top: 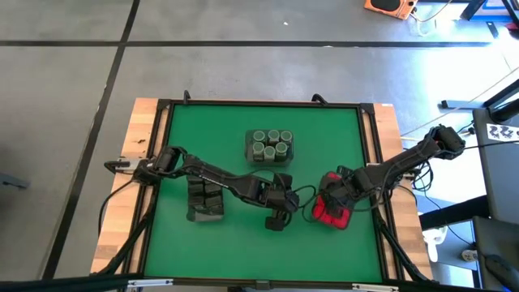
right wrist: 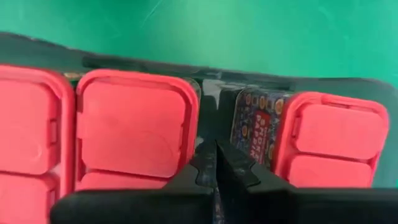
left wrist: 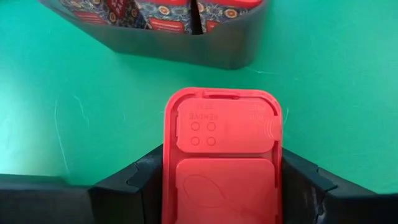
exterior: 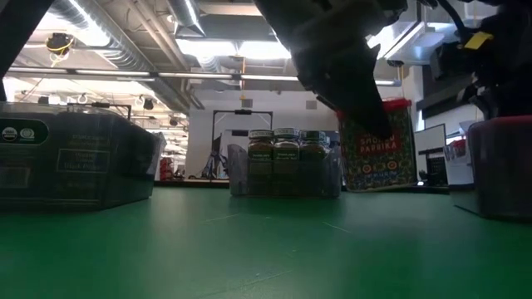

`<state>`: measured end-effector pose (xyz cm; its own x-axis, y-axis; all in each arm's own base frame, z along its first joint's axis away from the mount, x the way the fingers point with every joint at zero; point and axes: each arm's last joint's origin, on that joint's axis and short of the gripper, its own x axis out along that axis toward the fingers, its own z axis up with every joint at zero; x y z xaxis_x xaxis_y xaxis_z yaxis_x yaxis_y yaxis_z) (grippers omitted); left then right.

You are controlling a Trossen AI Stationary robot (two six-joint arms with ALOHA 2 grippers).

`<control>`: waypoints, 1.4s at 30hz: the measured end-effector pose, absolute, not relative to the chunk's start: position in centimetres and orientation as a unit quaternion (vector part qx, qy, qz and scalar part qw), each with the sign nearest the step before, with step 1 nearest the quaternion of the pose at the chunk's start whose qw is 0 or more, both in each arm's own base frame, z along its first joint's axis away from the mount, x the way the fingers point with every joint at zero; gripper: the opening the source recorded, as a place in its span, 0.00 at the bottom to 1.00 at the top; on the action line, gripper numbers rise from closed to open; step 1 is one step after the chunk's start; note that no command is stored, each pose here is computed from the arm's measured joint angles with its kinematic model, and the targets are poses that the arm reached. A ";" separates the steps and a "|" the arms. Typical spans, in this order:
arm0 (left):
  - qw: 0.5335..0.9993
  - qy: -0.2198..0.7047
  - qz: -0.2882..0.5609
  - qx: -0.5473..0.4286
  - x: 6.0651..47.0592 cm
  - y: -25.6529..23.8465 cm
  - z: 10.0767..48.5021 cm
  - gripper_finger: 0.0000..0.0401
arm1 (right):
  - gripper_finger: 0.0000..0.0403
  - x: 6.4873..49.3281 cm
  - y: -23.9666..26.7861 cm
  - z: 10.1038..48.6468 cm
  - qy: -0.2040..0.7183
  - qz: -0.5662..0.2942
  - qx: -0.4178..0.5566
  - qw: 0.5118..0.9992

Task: Sort spices by type
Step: Put the red seasoning can into the right black bin

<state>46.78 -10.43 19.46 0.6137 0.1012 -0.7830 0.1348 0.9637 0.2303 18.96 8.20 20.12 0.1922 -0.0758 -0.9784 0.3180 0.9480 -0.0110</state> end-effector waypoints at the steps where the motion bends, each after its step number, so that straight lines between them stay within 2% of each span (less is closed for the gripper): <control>1: 0.888 0.439 -0.009 0.134 46.8 -10.4 19.5 0.54 | 0.01 19.0 8.2 20.1 0.626 -0.121 0.098 0.764; 11: 0.889 0.438 -0.009 0.134 46.8 -10.4 19.5 0.54 | 0.01 19.1 8.1 20.0 0.613 -0.122 0.067 0.777; 23: 0.889 0.438 -0.009 0.134 46.8 -10.4 19.5 0.54 | 0.01 19.1 7.7 17.4 0.616 -0.059 0.110 0.778; 33: 0.889 0.438 -0.009 0.134 46.8 -10.4 19.5 0.54 | 0.01 19.4 8.0 17.4 0.617 -0.005 0.124 0.777; 42: 0.889 0.438 -0.010 0.136 46.8 -10.4 19.5 0.54 | 0.01 19.6 7.9 19.1 0.623 -0.027 0.101 0.775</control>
